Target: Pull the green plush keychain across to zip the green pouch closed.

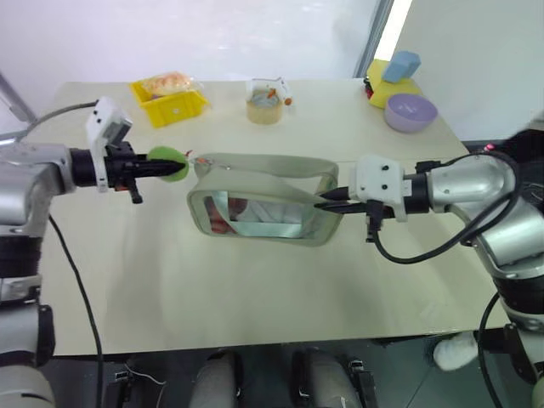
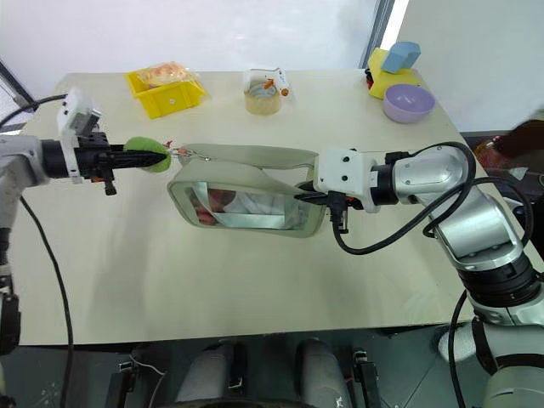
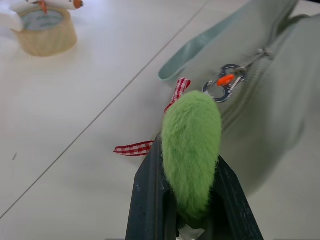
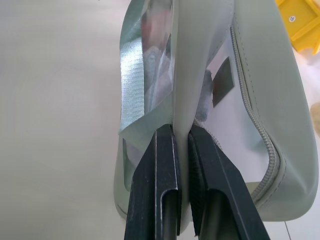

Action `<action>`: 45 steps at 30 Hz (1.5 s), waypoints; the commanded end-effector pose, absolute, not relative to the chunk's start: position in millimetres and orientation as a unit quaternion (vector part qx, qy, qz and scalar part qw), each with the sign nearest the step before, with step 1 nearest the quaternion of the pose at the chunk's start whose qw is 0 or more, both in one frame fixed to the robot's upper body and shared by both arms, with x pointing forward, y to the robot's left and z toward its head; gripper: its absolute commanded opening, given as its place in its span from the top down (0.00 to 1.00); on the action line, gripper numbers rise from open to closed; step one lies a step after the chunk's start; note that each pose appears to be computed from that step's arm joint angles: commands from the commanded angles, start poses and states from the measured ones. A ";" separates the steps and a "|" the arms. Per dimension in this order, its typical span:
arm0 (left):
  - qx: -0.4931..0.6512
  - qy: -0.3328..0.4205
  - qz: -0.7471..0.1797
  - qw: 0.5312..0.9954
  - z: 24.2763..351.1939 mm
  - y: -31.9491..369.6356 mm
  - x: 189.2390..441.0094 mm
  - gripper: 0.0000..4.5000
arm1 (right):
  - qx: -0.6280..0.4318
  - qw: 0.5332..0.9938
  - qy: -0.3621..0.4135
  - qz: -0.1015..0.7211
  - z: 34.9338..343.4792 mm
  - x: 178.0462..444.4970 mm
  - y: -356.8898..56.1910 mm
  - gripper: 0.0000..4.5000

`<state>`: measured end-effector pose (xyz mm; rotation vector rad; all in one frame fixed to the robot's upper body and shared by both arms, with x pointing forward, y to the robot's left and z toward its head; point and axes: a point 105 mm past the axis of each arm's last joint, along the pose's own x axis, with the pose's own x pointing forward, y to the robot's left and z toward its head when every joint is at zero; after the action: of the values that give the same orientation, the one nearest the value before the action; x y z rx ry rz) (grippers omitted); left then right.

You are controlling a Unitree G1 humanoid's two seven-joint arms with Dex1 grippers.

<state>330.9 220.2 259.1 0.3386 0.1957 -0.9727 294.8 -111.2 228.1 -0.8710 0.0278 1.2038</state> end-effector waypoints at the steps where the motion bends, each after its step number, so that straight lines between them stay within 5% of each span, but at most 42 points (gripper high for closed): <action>1: 0.172 0.052 -0.466 0.866 290.0 219.5 322.8 0.98 | -0.400 0.734 0.005 0.549 229.0 293.6 -110.4 1.00; 10: 0.155 -0.007 -0.560 0.814 297.6 135.6 318.7 0.98 | -0.397 0.732 -0.001 0.554 226.9 295.4 -105.2 1.00; 17: 0.138 0.000 -0.587 0.798 282.8 114.6 316.6 0.98 | -0.397 0.733 -0.001 0.553 224.4 295.1 -104.4 1.00; 20: 0.127 0.000 -0.581 0.804 282.5 117.5 321.7 0.77 | -0.397 0.734 0.001 0.551 223.4 294.2 -105.0 1.00; 27: 0.155 0.007 -0.579 0.801 285.6 124.6 318.8 0.01 | -0.397 0.735 0.003 0.550 221.8 294.2 -106.2 1.00; 45: 0.235 0.062 -0.519 0.820 290.8 183.8 300.3 0.00 | -0.395 0.730 -0.005 0.558 219.7 295.9 -101.5 1.00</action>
<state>308.9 178.2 278.9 0.4471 0.1645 -1.1174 298.0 -105.2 224.0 -0.8722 -0.0176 1.2025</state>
